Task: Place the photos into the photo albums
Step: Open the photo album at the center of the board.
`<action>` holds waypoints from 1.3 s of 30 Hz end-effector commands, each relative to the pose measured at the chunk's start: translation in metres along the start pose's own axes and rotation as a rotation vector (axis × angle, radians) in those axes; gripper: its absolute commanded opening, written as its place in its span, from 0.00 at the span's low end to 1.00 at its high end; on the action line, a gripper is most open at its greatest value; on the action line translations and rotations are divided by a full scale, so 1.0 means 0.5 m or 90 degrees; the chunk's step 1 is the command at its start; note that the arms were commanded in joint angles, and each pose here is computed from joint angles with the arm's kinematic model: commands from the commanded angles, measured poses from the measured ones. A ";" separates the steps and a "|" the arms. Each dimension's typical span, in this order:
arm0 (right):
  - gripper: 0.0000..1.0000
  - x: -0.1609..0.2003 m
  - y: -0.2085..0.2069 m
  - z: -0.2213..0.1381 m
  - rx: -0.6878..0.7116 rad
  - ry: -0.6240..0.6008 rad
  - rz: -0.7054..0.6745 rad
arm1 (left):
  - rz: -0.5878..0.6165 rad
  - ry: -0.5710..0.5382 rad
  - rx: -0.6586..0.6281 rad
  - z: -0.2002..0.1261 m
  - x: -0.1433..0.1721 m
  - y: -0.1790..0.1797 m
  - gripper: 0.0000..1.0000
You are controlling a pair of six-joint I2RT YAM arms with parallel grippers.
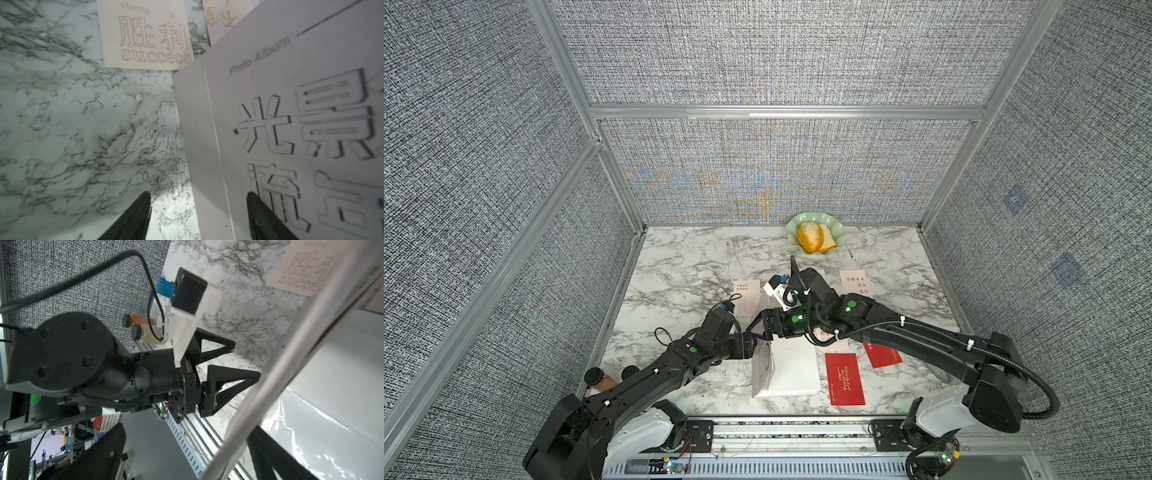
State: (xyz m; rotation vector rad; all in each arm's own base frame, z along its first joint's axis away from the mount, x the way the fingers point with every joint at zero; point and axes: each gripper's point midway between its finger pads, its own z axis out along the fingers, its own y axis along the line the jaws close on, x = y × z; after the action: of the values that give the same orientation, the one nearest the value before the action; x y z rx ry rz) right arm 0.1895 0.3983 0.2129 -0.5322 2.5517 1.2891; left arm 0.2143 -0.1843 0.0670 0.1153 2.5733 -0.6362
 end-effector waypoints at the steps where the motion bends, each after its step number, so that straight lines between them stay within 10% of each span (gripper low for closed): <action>1: 0.94 -0.001 0.021 0.023 -0.019 0.013 -0.005 | -0.001 -0.007 -0.070 -0.016 -0.002 0.041 0.74; 16: 0.94 -0.033 0.061 0.140 -0.075 0.057 -0.010 | -0.126 -0.352 -0.231 -0.284 -0.152 0.128 0.75; 30: 0.99 -0.048 0.079 0.129 -0.084 0.053 -0.035 | -0.131 -0.404 -0.290 -0.354 -0.175 0.146 0.74; 39: 0.99 -0.040 -0.058 0.067 0.033 0.023 0.015 | -0.047 -0.332 -0.165 -0.255 -0.171 0.079 0.75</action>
State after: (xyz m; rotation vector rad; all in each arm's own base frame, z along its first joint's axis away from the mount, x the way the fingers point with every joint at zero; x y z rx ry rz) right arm 0.2089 0.4483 0.2088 -0.6286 2.5218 1.3882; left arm 0.2330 -0.0546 0.1961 -0.3439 2.1160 -0.1490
